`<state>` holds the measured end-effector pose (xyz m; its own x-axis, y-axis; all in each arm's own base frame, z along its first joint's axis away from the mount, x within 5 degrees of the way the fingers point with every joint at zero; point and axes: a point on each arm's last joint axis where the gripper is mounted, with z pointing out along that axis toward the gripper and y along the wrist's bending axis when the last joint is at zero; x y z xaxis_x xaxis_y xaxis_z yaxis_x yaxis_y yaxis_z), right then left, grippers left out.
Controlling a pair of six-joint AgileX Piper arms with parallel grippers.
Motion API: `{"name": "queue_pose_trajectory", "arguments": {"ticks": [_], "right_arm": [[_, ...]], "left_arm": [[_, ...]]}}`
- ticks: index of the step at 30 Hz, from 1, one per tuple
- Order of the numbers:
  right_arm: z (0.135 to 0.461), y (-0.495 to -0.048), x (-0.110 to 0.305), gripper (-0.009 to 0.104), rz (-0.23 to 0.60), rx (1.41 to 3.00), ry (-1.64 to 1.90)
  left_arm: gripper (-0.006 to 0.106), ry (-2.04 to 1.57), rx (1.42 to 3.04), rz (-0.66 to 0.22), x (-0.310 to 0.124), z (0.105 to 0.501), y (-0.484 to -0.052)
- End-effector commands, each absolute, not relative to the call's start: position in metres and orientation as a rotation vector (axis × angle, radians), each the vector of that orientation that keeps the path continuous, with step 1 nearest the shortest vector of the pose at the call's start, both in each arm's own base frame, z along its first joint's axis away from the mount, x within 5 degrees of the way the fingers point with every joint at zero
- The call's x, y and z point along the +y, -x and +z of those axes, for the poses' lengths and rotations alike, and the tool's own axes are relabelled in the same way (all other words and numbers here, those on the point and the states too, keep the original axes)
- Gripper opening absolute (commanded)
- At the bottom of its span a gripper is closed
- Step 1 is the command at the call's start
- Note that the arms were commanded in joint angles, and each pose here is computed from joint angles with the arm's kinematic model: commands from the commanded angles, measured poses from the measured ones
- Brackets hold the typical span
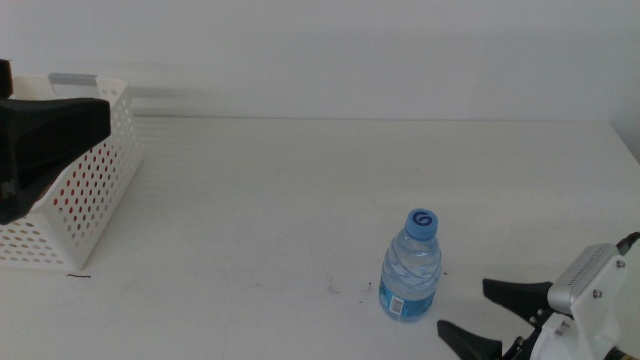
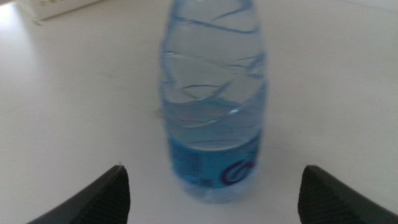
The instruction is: Use arms to grab the bottles and put them into the dustbin to the left of the table.
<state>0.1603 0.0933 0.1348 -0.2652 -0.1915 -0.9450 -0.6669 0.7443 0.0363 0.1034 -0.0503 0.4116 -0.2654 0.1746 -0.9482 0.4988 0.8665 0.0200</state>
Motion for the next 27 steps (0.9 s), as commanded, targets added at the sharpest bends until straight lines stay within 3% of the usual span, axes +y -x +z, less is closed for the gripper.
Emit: {"name": "queue_pose_trajectory", "arguments": {"ticks": [1,4,11,20,27], "right_arm": [[0.136,-0.164,0.091,0.093,0.466,1.801,0.661],[0.139,-0.171,0.091,0.093,0.437,1.782,0.646],[0.147,-0.189,0.1,0.093,0.46,1.765,0.67],[0.134,-0.189,0.105,0.093,0.519,1.824,0.706],[0.134,-0.19,0.106,0.093,0.519,1.821,0.709]], "left_arm": [[0.094,-0.5,1.829,-0.342,-0.051,0.412,-0.103],[0.094,-0.5,1.829,-0.342,-0.051,0.412,-0.103],[0.094,-0.498,1.83,-0.343,-0.051,0.412,-0.103],[0.094,-0.499,1.829,-0.342,-0.051,0.412,-0.103],[0.094,-0.499,1.829,-0.342,-0.051,0.412,-0.103]]}}
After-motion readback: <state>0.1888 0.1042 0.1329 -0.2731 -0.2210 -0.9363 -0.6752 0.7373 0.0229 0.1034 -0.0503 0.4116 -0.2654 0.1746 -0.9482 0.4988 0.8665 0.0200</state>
